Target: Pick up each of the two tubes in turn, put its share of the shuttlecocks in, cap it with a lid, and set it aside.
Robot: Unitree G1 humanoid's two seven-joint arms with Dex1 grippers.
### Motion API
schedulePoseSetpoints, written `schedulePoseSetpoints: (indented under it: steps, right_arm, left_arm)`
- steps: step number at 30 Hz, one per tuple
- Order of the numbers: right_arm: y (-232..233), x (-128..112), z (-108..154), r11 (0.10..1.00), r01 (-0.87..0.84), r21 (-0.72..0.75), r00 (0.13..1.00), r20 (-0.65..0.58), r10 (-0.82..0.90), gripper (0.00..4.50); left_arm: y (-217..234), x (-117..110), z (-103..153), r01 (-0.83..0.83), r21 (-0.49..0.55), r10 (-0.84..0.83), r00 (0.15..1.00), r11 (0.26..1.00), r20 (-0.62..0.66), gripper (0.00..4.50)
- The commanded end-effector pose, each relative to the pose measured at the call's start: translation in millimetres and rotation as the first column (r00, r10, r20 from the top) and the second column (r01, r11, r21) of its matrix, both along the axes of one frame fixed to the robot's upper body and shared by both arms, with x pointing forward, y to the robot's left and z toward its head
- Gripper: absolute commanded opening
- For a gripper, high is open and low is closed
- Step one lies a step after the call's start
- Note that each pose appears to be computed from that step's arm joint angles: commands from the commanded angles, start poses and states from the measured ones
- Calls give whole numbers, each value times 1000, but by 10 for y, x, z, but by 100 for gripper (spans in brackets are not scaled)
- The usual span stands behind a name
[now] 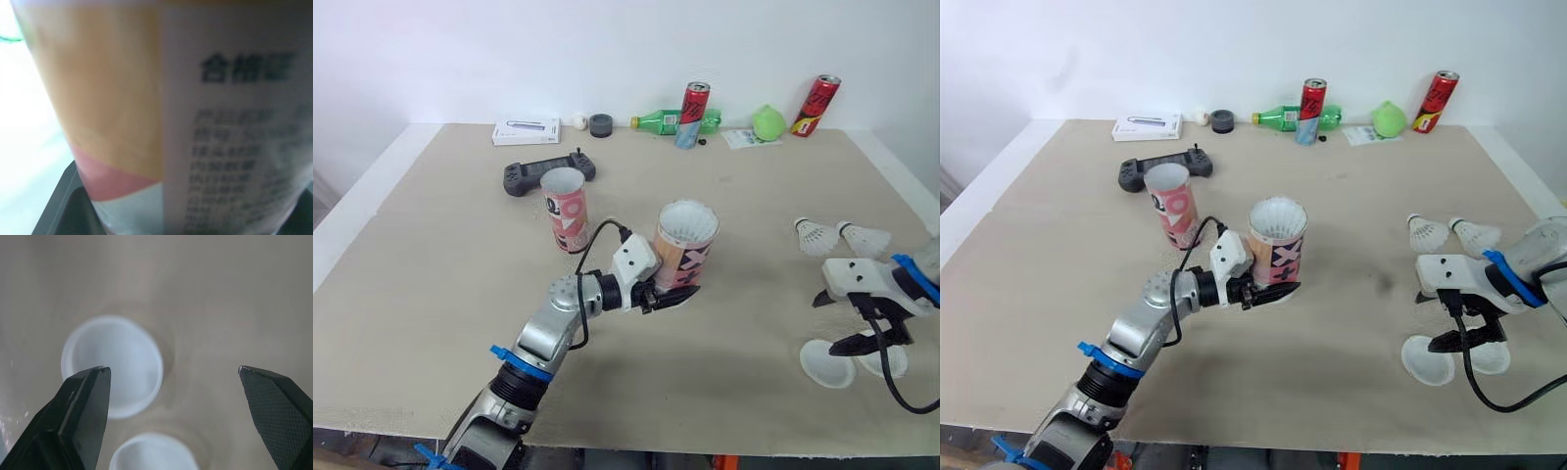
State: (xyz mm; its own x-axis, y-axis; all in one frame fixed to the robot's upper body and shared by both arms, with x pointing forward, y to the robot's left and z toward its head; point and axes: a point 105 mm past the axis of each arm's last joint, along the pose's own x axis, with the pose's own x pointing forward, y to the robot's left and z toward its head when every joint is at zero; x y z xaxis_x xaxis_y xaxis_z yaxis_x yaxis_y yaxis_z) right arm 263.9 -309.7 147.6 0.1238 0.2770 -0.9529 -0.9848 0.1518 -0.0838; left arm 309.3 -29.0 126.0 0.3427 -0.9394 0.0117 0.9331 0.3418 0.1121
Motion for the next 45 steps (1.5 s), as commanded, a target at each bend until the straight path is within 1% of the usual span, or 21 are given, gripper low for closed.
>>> schedulePoseSetpoints:
  steps: [1,7,8,10,12,13,15,16,18,22,25,27,28,29,30,32,33,35,38,41,45]
  right_arm:
    - [14,15,-42,1000,-17,2,1000,5,17,448]
    - [20,22,-213,1000,-19,-4,1000,-11,19,448]
    - [24,23,-228,1000,-19,-1,1000,-12,19,424]
    - [24,7,-258,1000,-25,-3,999,-22,24,360]
    - [26,-19,-275,1000,-28,0,999,-34,28,273]
    - [28,-32,-277,1000,-26,7,999,-41,27,238]
    - [26,-48,-281,1000,-25,12,999,-47,25,142]
    - [25,-51,-282,1000,-25,13,999,-47,26,83]
    - [26,-54,-283,1000,-26,15,999,-46,26,3]
    - [58,-78,-287,999,-26,44,998,-55,28,3]
    - [191,-35,-156,990,-14,144,999,-30,18,3]
    - [458,115,164,946,-19,324,999,52,2,3]
    - [646,247,416,902,-54,428,990,138,-6,3]
    - [769,317,591,867,-84,491,982,190,-12,3]
    - [926,420,809,827,-138,545,962,273,-20,3]
    - [1166,535,1132,769,-220,600,924,382,-33,3]
    - [1295,576,1302,741,-268,616,899,437,-38,3]
    - [1497,596,1537,701,-340,627,862,506,-34,3]
    - [1676,577,1687,684,-409,604,828,560,0,3]
    - [1846,496,1720,688,-479,545,800,593,87,3]
    - [1942,386,1622,713,-532,457,781,590,205,3]
  left_arm:
    - [14,17,-184,-37,2,37,999,999,5,273]
    - [77,-44,-473,-54,22,55,997,998,-48,273]
    - [87,-48,-498,-56,26,58,997,998,-55,273]
    - [109,-48,-534,-62,33,63,996,998,-63,273]
    - [126,-40,-546,-68,34,71,995,997,-68,273]
    - [130,-38,-545,-70,34,73,995,997,-70,273]
    - [130,-38,-544,-71,35,73,995,997,-70,273]
    - [129,-38,-544,-70,35,73,995,997,-69,273]
    - [128,-38,-544,-70,35,72,995,997,-68,273]
    - [132,-28,-545,-73,34,75,995,997,-69,273]
    - [143,-25,-561,-74,36,76,994,997,-72,273]
    - [150,-23,-568,-74,39,77,994,996,-74,273]
    - [154,-20,-570,-75,40,78,994,996,-74,273]
    - [156,-17,-572,-76,41,79,994,996,-75,273]
    - [159,-14,-576,-76,44,79,994,996,-74,273]
    - [163,-7,-582,-76,47,80,994,996,-74,273]
    - [163,-5,-585,-75,48,79,994,996,-73,273]
    - [161,-1,-588,-74,50,78,994,996,-73,273]
    - [155,4,-597,-70,62,74,995,996,-69,273]
    - [154,14,-620,-67,99,72,996,993,-56,273]
    - [137,28,-600,-63,103,70,996,993,-59,273]
